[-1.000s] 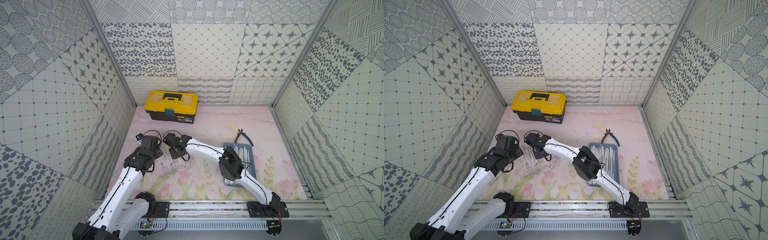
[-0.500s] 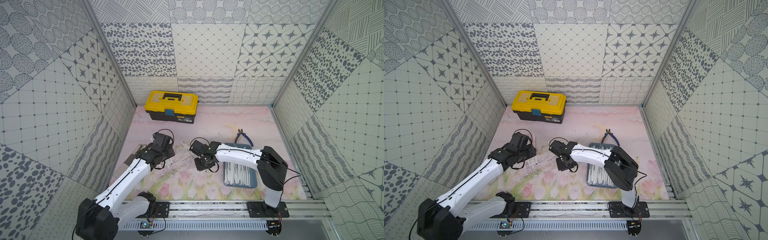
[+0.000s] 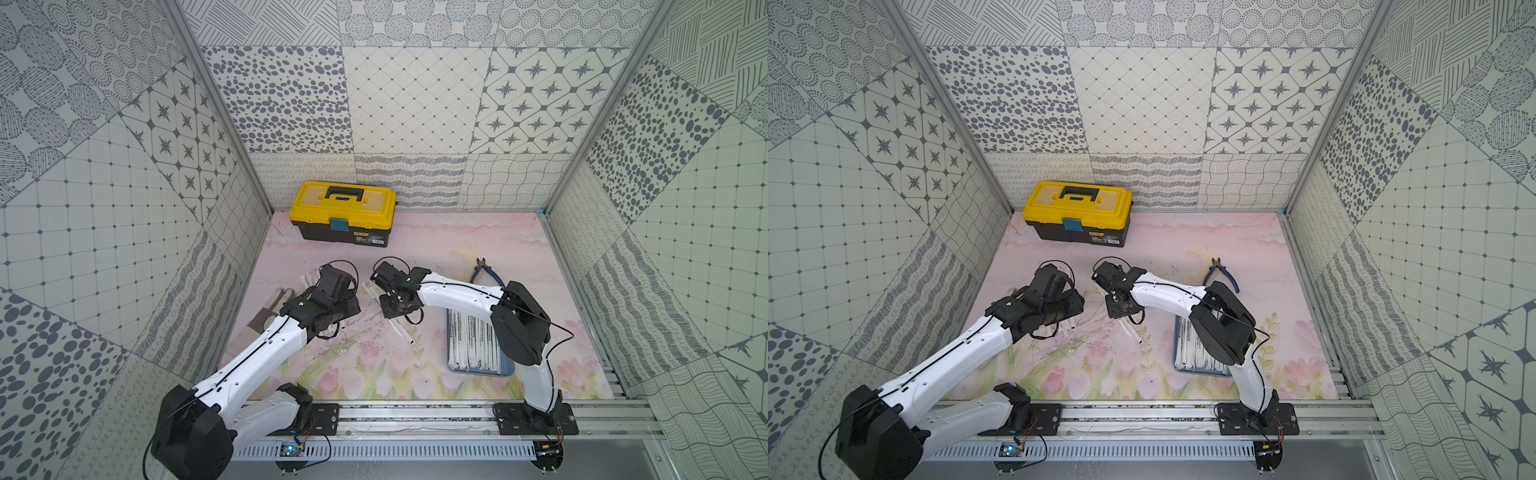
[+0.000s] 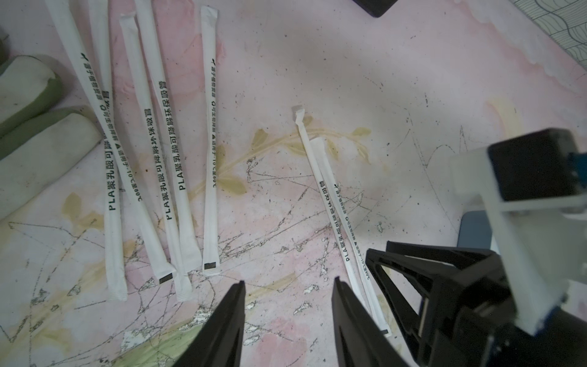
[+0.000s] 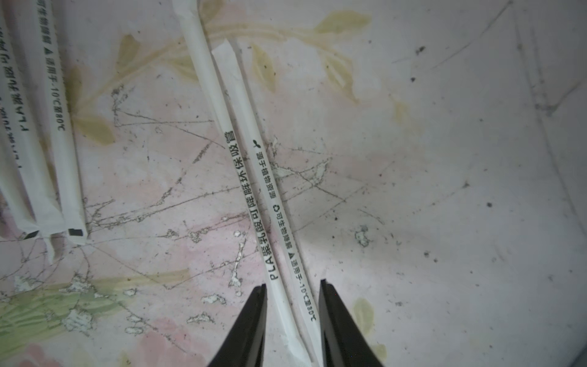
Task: Put the straws into the storage box
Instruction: Pick up the straw from the center of the board.
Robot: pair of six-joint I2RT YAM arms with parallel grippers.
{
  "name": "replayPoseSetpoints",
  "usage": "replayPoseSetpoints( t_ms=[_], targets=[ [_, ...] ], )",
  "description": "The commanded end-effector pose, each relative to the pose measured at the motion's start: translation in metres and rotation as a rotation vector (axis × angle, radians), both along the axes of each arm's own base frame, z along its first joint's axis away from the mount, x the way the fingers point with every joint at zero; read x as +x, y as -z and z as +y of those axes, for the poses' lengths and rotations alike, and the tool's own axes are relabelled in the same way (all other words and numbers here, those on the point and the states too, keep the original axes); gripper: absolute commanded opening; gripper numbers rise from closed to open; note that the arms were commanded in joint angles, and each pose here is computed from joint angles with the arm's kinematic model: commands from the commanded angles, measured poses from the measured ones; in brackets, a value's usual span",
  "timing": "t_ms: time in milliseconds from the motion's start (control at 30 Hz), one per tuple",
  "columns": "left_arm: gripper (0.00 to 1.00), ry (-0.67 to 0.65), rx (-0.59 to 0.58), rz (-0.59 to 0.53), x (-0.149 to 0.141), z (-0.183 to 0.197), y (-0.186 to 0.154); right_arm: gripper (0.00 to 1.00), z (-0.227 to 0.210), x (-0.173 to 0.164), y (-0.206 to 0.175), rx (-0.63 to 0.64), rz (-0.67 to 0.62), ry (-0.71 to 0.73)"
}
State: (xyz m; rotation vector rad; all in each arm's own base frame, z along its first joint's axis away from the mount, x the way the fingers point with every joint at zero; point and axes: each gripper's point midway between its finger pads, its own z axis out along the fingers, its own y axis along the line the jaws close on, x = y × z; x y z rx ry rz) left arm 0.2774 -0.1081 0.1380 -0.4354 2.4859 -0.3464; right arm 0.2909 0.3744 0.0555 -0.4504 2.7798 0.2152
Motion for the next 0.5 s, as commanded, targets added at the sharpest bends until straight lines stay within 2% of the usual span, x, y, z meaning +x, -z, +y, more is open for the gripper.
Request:
replayPoseSetpoints(
  t_ms=[0, 367, 467],
  targets=[
    [0.49, 0.021, -0.009, -0.034, 0.001, -0.003, -0.005, 0.32, 0.004, 0.014, 0.003, -0.013, -0.026, -0.005],
    [0.49, 0.037, -0.008, -0.022, 0.005, -0.007, 0.001, 0.26, -0.003, 0.007, 0.039, -0.067, 0.039, 0.004],
    [0.49, 0.038, -0.005, -0.026, 0.006, -0.007, 0.0, 0.2, -0.008, 0.011, 0.035, -0.078, 0.02, 0.018]
  ],
)
